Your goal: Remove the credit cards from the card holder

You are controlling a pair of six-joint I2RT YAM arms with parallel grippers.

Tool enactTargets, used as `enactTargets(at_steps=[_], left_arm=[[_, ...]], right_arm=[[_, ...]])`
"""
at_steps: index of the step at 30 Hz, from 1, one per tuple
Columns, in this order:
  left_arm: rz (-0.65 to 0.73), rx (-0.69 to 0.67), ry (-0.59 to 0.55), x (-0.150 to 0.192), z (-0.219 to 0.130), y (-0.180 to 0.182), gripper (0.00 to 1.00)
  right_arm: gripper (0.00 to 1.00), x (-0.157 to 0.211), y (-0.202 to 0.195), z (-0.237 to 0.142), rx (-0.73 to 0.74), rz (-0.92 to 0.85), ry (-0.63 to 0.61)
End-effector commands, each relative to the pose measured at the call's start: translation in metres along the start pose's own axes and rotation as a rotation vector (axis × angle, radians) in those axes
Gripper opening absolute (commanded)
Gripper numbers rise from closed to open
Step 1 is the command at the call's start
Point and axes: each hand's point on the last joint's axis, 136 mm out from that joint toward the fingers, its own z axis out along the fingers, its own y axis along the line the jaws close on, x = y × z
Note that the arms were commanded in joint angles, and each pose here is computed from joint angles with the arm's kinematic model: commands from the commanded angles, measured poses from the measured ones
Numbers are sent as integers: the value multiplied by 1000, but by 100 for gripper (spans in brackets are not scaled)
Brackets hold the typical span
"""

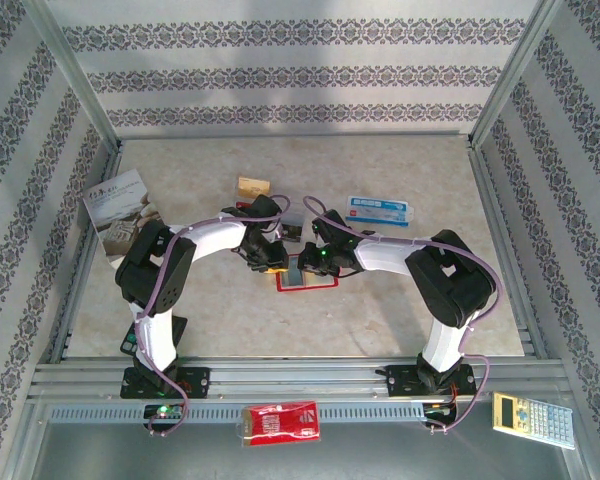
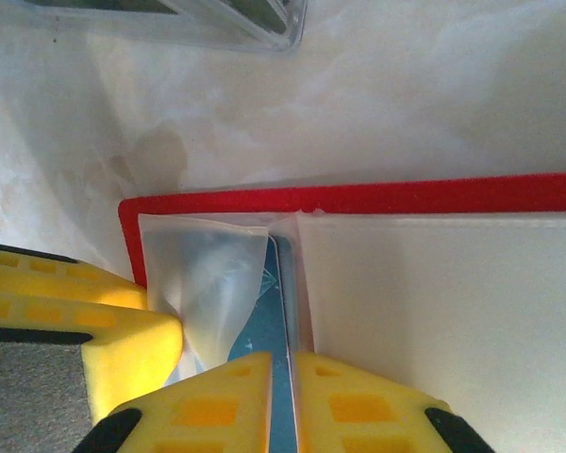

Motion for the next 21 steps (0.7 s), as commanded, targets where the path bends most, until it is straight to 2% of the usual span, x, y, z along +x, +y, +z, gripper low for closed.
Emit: enactTargets(at_steps=[1,14,21], left_arm=[[-30,-72,145,37,50,37,22],[-46,-27,164,40,57,34,22],[-49,-29,164,40,57,34,22]], right_arm=[[18,10,-15,4,84,-3,34],[20,29,-22,20,145,-16,142],[25,27,-40,13,289,-60,108]])
